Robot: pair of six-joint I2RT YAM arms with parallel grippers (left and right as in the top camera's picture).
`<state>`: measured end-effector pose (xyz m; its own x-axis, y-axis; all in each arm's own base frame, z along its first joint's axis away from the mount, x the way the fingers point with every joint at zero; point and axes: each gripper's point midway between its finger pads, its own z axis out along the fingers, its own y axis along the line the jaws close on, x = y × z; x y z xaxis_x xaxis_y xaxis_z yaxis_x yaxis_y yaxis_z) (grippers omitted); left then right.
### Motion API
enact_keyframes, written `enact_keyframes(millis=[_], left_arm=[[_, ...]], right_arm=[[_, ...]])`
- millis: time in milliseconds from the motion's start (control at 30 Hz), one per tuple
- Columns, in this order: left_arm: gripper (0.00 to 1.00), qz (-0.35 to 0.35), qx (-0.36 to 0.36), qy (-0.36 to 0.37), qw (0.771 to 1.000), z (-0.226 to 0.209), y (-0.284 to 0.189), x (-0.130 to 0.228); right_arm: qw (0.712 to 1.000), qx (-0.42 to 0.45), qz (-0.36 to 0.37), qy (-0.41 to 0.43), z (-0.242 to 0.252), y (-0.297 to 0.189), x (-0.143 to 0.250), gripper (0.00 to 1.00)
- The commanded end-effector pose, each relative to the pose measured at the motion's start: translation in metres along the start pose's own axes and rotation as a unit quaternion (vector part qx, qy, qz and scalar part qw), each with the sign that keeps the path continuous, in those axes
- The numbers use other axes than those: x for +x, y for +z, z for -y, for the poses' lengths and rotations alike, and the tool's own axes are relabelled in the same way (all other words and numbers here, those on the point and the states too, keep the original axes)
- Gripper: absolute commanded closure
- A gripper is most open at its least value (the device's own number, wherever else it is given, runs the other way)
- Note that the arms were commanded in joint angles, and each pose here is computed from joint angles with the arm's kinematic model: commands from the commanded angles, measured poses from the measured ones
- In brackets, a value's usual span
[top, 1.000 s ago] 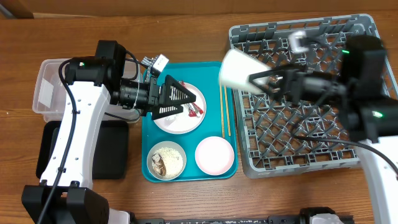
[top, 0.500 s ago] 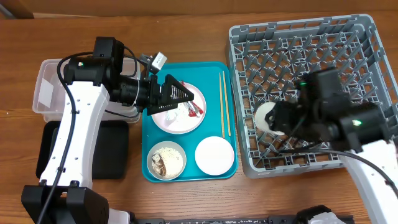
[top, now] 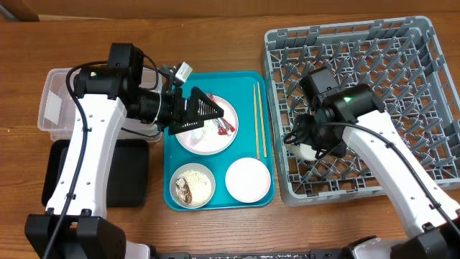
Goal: Sort waste into correct bins and load items into the dishwasher
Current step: 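Place the white cup upside down in the grey dish rack, then grasp the rim of the rice bowl with the left gripper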
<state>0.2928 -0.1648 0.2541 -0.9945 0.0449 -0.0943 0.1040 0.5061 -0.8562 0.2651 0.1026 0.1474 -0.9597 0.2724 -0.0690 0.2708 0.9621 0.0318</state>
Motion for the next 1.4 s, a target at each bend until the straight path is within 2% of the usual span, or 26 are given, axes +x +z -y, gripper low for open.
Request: enact_keyframes(millis=[0, 167, 367, 400, 433, 533, 600, 633, 700, 800, 833, 933, 967, 1033, 1100, 1267, 1367], left_arm=[[0.00, 0.005, -0.036, 0.000, 0.999, -0.007, -0.005, 0.000], [0.06, -0.003, -0.065, -0.009, 0.998, -0.017, -0.005, 0.005], [0.07, -0.030, -0.116, -0.001, 0.993, -0.026, 0.004, 0.016], [0.07, -0.035, -0.123, 0.003, 0.992, -0.026, 0.007, 0.018], [0.07, -0.039, -0.127, 0.008, 0.991, -0.026, 0.010, 0.020], [0.07, -0.049, -0.133, 0.021, 0.990, -0.024, 0.017, 0.022], [0.07, -0.052, -0.138, 0.026, 0.989, -0.024, 0.019, 0.023], [0.08, -0.053, -0.138, 0.027, 0.989, -0.023, 0.020, 0.024], [0.08, -0.053, -0.138, 0.027, 0.989, -0.023, 0.020, 0.024], [0.14, -0.054, -0.148, 0.025, 0.987, -0.026, 0.019, 0.025], [0.15, -0.058, -0.161, 0.023, 0.985, -0.030, 0.018, 0.027], [0.19, -0.079, -0.244, 0.012, 0.966, -0.054, 0.014, 0.038], [0.19, -0.084, -0.271, 0.005, 0.959, -0.061, 0.014, 0.042], [0.20, -0.099, -0.319, -0.003, 0.943, -0.074, 0.020, 0.052], [0.22, -0.112, -0.354, -0.007, 0.929, -0.084, 0.033, 0.063], [0.33, -0.121, -0.446, -0.040, 0.886, -0.117, 0.061, 0.096], [0.42, -0.123, -0.467, -0.050, 0.874, -0.128, 0.075, 0.111]], right_arm=[[1.000, -0.022, -0.001, -0.010, -0.008, -0.006, 0.000, 0.21], [0.999, -0.025, 0.020, 0.007, -0.003, -0.013, -0.011, 0.17], [0.995, -0.062, 0.079, 0.008, -0.009, -0.051, -0.031, 0.16], [0.994, -0.067, 0.087, 0.004, -0.010, -0.056, -0.033, 0.19], [0.993, -0.071, 0.091, 0.004, -0.011, -0.060, -0.033, 0.28], [0.993, -0.085, 0.077, -0.003, -0.015, -0.062, -0.026, 0.44], [0.994, -0.087, 0.060, -0.011, -0.018, -0.058, -0.017, 0.61], [0.995, -0.083, 0.052, -0.014, -0.018, -0.055, -0.012, 0.66], [0.996, -0.076, 0.040, -0.021, -0.019, -0.050, -0.005, 0.71], [0.997, -0.066, 0.037, -0.025, -0.018, -0.044, -0.002, 0.73], [0.997, -0.062, 0.042, -0.024, -0.017, -0.044, -0.004, 0.72], [0.995, -0.062, 0.076, 0.009, -0.012, -0.051, -0.020, 0.58], [0.994, -0.069, 0.085, 0.017, -0.012, -0.054, -0.025, 0.52], [0.989, -0.088, 0.112, 0.038, -0.009, -0.066, -0.040, 0.32], [0.983, -0.113, 0.137, 0.057, -0.006, -0.080, -0.053, 0.24], [0.970, -0.154, 0.163, 0.091, 0.005, -0.101, -0.069, 0.19], [0.971, -0.150, 0.159, 0.098, 0.012, -0.100, -0.069, 0.18]])
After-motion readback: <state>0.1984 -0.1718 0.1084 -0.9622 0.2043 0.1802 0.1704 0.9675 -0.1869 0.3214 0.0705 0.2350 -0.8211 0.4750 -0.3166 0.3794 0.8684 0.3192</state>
